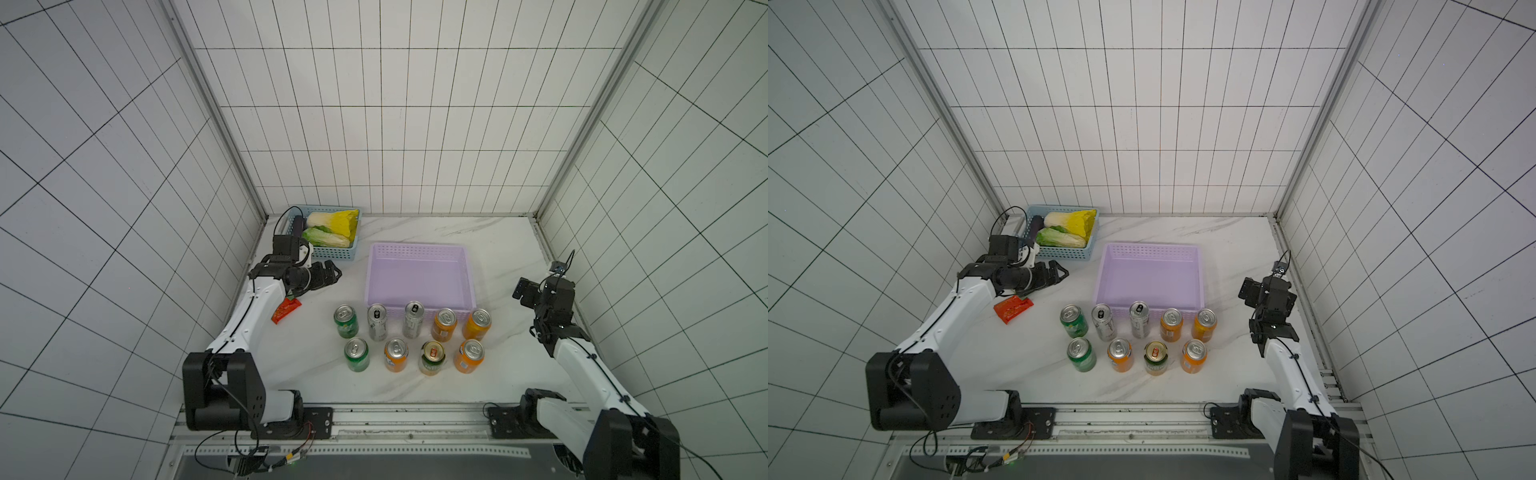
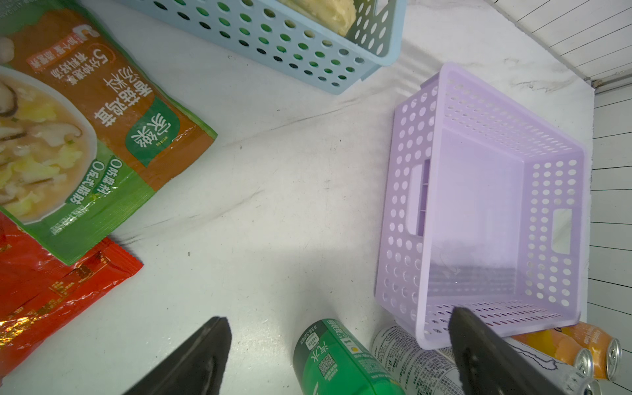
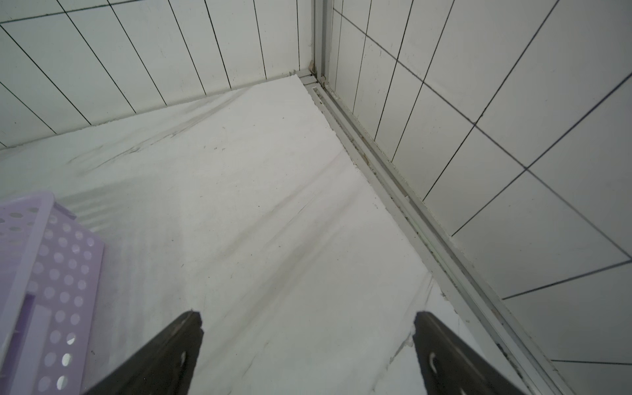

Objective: Take out the drinks from the basket
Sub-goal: Reset both arms

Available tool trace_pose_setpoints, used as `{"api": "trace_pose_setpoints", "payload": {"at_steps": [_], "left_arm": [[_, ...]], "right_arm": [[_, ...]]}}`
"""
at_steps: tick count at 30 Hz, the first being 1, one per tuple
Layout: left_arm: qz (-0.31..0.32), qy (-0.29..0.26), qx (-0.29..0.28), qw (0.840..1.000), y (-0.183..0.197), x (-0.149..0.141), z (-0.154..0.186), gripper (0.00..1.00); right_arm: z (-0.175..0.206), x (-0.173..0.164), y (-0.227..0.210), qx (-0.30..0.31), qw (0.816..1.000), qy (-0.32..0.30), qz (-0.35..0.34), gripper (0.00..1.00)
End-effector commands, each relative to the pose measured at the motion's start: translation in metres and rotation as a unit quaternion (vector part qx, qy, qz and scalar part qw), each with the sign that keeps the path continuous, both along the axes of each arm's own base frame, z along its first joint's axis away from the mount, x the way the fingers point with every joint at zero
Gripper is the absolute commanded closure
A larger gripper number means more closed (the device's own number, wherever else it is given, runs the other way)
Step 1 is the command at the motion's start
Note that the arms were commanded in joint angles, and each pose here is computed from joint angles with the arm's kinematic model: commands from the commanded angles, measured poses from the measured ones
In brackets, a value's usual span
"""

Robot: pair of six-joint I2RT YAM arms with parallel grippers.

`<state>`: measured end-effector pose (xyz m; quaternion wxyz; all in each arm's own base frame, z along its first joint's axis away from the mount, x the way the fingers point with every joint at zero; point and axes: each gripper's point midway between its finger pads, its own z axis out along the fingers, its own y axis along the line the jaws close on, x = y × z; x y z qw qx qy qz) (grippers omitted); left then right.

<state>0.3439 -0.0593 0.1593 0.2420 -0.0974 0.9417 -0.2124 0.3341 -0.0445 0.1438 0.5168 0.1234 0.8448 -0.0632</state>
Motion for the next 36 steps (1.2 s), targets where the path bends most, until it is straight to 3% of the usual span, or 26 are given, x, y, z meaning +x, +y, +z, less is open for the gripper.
{"api": "trace_pose_setpoints", "payload": {"at_steps": [1, 18, 25, 30, 36], "left_arm": [[0.000, -0.017, 0.003, 1.000, 0.002, 0.003, 0.005, 0.02], [0.003, -0.019, 0.012, 1.000, 0.005, 0.004, 0.005, 0.02], [0.060, -0.057, 0.046, 0.995, 0.025, 0.004, 0.030, 0.02], [0.158, -0.120, 0.081, 0.977, 0.056, 0.004, 0.057, 0.02], [0.253, -0.233, 0.113, 0.932, 0.091, 0.008, 0.077, 0.02]], "right_arm": [[-0.001, 0.008, 0.003, 0.007, 0.999, -0.048, 0.014, 0.01], [-0.023, 0.050, 0.027, 0.002, 0.994, -0.058, 0.098, 0.01], [-0.042, 0.060, 0.028, -0.010, 0.992, -0.067, 0.108, 0.01], [-0.051, 0.067, 0.028, -0.006, 0.993, -0.043, 0.108, 0.01], [-0.051, 0.069, 0.027, -0.005, 0.993, -0.045, 0.106, 0.01]]}}
